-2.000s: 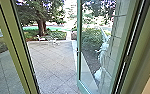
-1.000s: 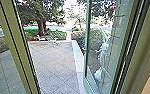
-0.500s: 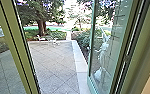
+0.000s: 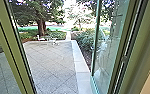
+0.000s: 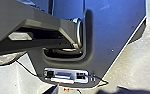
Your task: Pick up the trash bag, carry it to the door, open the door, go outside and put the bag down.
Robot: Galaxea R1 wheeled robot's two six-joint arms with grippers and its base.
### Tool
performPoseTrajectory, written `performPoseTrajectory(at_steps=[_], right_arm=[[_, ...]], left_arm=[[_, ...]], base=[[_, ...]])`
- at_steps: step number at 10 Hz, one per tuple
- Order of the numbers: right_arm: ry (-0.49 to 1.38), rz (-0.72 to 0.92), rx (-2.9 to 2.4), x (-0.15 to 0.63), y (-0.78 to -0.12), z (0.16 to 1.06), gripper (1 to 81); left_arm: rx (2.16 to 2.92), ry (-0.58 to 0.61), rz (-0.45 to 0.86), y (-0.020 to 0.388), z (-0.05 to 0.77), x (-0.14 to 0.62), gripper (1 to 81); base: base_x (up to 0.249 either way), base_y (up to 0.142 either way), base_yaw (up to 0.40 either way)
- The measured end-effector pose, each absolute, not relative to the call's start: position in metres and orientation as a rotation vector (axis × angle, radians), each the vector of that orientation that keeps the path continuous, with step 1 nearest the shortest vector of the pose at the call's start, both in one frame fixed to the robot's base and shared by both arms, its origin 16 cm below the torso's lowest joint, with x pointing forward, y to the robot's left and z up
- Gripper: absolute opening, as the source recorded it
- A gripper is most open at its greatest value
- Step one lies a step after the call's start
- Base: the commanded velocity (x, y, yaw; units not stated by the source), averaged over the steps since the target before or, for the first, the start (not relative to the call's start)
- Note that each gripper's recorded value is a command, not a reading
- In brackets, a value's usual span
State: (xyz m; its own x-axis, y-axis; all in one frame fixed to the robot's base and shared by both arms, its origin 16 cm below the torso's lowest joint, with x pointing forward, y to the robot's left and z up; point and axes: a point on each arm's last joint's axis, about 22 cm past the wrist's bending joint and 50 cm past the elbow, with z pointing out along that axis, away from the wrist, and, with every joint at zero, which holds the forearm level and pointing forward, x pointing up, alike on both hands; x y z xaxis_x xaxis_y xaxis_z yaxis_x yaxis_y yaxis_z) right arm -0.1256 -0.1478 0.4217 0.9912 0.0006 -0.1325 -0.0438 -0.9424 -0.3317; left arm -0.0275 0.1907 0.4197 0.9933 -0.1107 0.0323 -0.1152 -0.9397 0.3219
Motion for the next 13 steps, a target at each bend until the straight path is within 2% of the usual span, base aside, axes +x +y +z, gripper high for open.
performPoseTrajectory(at_steps=[1, 2, 3, 5, 13], right_arm=[[0.031, 0.181, -2.818, -0.121, -0.165, 0.419, 81.1], [0.031, 0.185, -2.805, -0.124, -0.154, 0.421, 81.1], [0.054, 0.192, -2.787, -0.127, -0.141, 0.423, 81.1], [0.035, 0.196, -2.81, -0.13, -0.159, 0.421, 81.1], [0.036, 0.193, -2.793, -0.129, -0.146, 0.422, 81.1]], left_arm=[[2.783, -0.164, 0.022, 0.173, 0.422, -0.025, 1.0], [2.776, -0.164, 0.02, 0.17, 0.422, -0.026, 1.0], [2.791, -0.164, 0.015, 0.18, 0.421, -0.029, 1.0], [2.784, -0.164, 0.013, 0.176, 0.421, -0.03, 1.0], [2.786, -0.161, 0.015, 0.177, 0.421, -0.029, 1.0]], base=[[0.0, -0.1, 0.0], [0.0, -0.088, 0.0], [0.0, 0.0, 0.0], [0.0, 0.0, 0.0], [0.0, 0.0, 0.0]])
